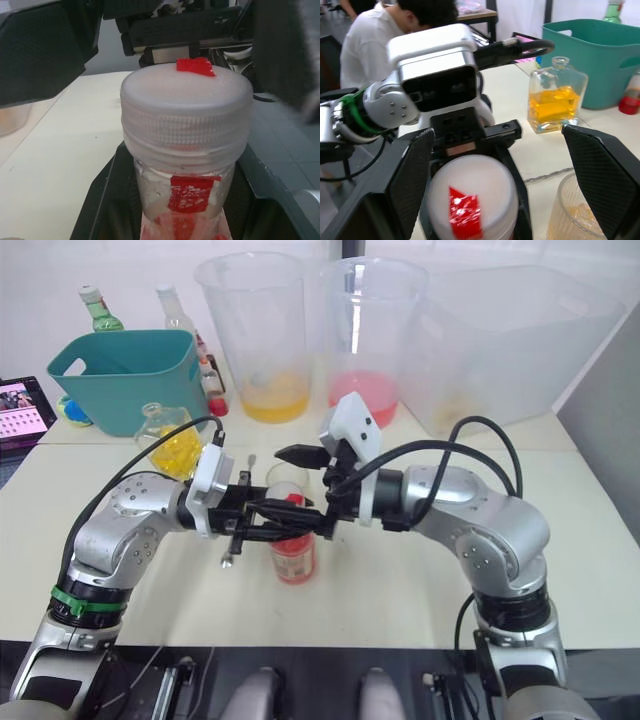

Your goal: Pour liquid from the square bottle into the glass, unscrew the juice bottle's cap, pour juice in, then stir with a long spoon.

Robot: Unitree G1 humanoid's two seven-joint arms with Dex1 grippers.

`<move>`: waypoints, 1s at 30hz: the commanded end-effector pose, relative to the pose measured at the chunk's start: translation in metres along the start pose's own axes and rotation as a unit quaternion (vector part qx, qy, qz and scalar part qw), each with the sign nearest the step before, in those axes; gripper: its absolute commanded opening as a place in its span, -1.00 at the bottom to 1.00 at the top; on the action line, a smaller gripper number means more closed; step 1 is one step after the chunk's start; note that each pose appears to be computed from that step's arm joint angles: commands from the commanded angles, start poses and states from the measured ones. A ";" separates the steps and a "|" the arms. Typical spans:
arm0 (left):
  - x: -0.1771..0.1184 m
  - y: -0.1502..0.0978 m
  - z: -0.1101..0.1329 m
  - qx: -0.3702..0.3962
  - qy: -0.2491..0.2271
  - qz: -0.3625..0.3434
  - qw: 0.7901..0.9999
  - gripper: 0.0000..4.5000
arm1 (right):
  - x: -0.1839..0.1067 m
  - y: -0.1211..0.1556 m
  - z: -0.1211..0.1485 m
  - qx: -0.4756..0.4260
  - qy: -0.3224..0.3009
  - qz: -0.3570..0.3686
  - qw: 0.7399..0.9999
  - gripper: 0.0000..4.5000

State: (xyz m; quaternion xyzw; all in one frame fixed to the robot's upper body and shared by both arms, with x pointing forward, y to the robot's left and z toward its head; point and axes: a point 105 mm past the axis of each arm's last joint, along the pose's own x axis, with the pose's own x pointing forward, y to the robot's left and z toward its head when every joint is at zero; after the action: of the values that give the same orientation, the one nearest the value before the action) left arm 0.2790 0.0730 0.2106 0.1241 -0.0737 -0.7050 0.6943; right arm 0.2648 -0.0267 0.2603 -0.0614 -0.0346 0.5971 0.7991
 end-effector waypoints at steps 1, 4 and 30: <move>0.002 -0.002 -0.005 -0.002 0.013 -0.007 1.000 -0.32 | -0.004 0.003 0.006 -0.022 -0.001 -0.005 1.000 0.40; 0.001 -0.002 -0.004 -0.002 0.013 -0.005 1.000 -0.32 | -0.004 0.005 0.004 -0.033 0.013 0.009 0.999 -0.08; -0.004 -0.010 0.000 -0.003 0.019 0.025 0.999 -0.32 | 0.003 -0.010 0.005 -0.133 0.053 0.383 0.913 0.20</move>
State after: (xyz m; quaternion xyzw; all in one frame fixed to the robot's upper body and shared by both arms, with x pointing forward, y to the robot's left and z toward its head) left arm 0.2718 0.0762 0.2100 0.1356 -0.0677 -0.6842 0.7134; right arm 0.2781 -0.0200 0.2640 -0.1908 -0.0501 0.8355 0.5128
